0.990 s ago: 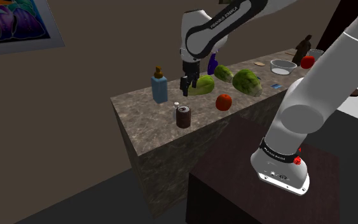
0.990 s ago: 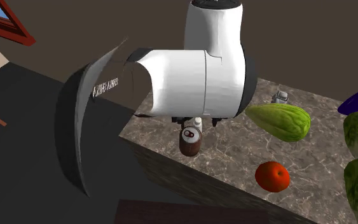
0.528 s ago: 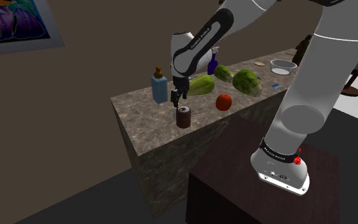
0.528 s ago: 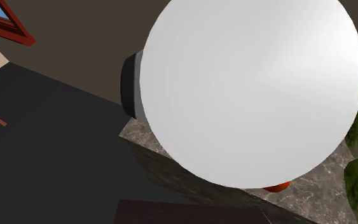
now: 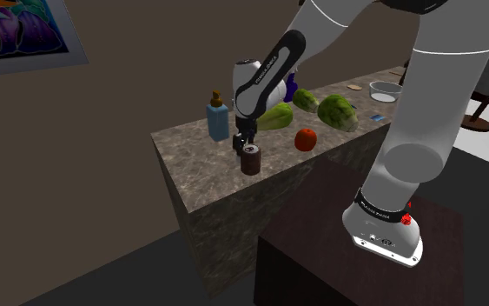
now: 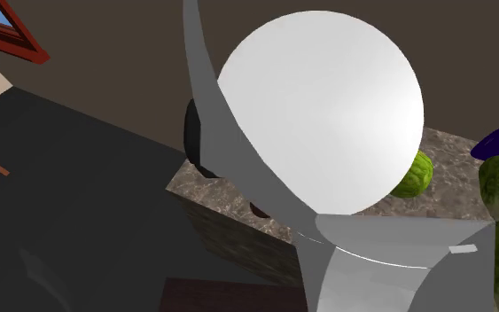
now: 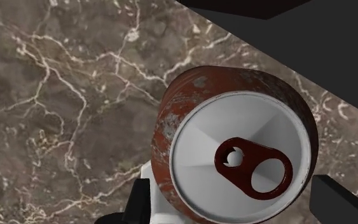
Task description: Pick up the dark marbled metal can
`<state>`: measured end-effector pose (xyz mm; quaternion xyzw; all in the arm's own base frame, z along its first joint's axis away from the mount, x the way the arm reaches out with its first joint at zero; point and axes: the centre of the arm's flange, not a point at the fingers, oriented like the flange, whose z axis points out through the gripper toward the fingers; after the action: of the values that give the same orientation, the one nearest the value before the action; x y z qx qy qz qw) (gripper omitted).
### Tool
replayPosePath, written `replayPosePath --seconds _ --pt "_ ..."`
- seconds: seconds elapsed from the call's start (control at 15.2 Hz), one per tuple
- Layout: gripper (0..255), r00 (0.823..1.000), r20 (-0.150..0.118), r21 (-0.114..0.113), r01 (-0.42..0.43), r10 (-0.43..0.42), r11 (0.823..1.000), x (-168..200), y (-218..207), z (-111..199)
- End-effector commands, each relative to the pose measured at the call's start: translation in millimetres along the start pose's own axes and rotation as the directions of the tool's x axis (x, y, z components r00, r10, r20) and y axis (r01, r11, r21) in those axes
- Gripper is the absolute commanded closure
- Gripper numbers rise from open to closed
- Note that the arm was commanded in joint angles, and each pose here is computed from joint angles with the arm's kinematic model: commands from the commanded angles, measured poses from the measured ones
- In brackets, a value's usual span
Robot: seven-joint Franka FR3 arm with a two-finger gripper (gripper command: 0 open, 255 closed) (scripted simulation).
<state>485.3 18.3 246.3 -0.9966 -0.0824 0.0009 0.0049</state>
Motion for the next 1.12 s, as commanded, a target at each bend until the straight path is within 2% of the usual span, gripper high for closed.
replayPosePath --seconds 0.0,0.07,0.66,1.06 --pt "0 1.0 -0.001 0.0 0.0 0.0 1.0 1 0 4" --pt "255 1.0 -0.001 0.0 0.0 0.0 1.0 0 1 4" --pt "255 1.0 -0.001 0.0 0.0 0.0 1.0 1 0 4" --pt "255 1.0 -0.001 0.0 0.0 0.0 1.0 1 0 -28"
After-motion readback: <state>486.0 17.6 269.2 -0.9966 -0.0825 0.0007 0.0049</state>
